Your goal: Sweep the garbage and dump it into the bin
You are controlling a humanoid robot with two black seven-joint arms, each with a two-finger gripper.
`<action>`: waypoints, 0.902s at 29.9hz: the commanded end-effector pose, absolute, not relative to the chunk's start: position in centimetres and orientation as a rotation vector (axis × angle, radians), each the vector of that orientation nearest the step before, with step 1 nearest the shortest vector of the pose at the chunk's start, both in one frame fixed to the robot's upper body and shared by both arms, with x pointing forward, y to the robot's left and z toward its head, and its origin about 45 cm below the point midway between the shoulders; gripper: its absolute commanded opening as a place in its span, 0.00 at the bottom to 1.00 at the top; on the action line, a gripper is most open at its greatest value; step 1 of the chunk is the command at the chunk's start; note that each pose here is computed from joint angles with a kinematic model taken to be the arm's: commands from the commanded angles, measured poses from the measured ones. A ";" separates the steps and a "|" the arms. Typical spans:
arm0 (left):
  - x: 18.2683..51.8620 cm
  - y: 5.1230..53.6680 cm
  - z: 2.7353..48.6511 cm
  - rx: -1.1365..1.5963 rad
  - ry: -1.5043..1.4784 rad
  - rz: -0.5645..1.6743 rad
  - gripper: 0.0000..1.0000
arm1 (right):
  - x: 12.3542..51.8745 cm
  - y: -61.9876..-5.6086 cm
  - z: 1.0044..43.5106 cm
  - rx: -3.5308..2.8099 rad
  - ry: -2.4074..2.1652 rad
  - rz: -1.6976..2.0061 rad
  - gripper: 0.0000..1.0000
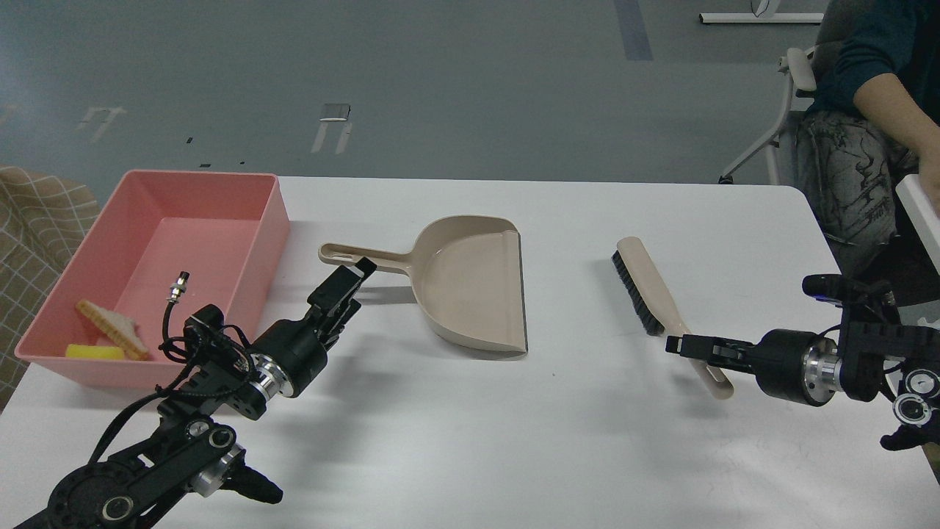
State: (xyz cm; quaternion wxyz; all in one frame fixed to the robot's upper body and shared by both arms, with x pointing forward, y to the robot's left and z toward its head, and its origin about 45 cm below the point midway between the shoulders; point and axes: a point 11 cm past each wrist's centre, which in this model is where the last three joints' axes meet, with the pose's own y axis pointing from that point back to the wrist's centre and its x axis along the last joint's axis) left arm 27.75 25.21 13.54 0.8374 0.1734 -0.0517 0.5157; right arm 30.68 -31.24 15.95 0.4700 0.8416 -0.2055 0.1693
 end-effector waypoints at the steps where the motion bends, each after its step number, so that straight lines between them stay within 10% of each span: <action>1: 26.7 26.3 15.2 0.335 -0.099 1.064 0.98 | 31.9 -32.9 18.1 2.046 -0.606 0.447 1.00; 13: 27.2 34.5 26.5 0.045 -0.081 0.998 0.98 | 36.9 -41.0 32.4 2.161 -1.239 0.431 1.00; 27: 44.9 37.4 37.4 -0.218 -0.129 1.200 0.98 | 48.2 -40.4 41.1 2.381 -1.905 0.538 1.00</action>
